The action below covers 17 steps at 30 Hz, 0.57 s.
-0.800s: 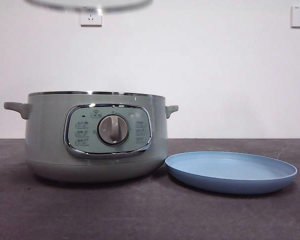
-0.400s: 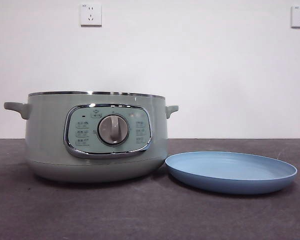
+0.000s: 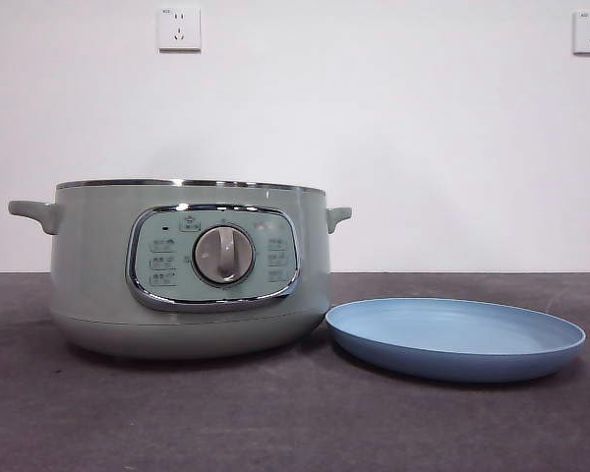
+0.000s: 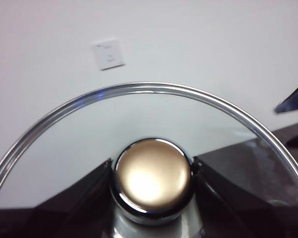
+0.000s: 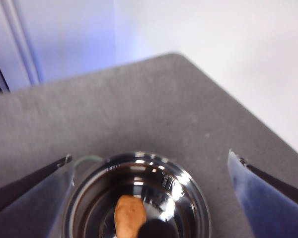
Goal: Take the potato out from the steamer,put the potato on the plate,close the lid
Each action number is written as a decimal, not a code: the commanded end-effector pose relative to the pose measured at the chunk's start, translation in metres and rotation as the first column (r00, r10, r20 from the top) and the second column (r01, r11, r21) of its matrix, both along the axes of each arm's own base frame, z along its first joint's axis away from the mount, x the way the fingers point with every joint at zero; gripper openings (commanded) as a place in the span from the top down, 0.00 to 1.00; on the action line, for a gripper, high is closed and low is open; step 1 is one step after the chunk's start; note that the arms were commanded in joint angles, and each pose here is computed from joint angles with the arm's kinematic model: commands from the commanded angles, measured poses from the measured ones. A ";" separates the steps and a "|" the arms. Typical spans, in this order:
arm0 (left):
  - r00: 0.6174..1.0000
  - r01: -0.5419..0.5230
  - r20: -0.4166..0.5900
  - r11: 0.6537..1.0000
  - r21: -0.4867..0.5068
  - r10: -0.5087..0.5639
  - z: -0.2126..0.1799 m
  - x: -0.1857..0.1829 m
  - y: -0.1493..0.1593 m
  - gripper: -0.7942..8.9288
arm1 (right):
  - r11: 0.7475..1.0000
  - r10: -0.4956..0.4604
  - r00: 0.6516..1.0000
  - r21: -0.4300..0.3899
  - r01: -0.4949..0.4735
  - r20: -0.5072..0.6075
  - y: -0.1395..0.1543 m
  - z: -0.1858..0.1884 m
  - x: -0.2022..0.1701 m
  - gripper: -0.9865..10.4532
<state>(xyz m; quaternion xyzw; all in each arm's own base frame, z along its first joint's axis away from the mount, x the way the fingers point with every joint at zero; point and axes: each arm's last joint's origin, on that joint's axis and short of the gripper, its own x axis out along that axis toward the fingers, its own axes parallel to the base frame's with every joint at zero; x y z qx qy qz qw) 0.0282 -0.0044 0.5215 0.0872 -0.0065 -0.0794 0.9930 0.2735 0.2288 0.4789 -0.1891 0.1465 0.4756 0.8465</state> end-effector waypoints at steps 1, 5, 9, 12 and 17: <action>0.995 -0.033 0.096 0.999 -0.035 0.036 0.004 -0.029 0.014 0.93 | 0.995 0.032 0.999 -0.099 -0.032 -0.002 0.028 -0.026 0.013 0.45; 0.992 -0.034 0.123 0.998 -0.050 0.040 -0.001 -0.053 0.026 0.93 | 0.983 0.055 0.997 -0.171 -0.064 -0.055 0.054 -0.060 0.029 0.45; 0.991 -0.034 0.130 0.998 -0.058 0.041 -0.007 -0.069 0.034 0.93 | 0.963 0.024 0.996 -0.264 -0.048 -0.091 0.071 -0.094 0.046 0.45; 0.993 -0.034 0.112 0.998 -0.059 0.040 -0.011 -0.073 0.035 0.93 | 0.953 0.020 0.991 -0.298 -0.059 -0.133 0.079 -0.116 0.056 0.45; 0.997 -0.034 0.071 0.998 -0.055 0.038 -0.015 -0.073 0.035 0.93 | 0.937 0.026 0.979 -0.336 -0.093 -0.200 0.090 -0.146 0.067 0.45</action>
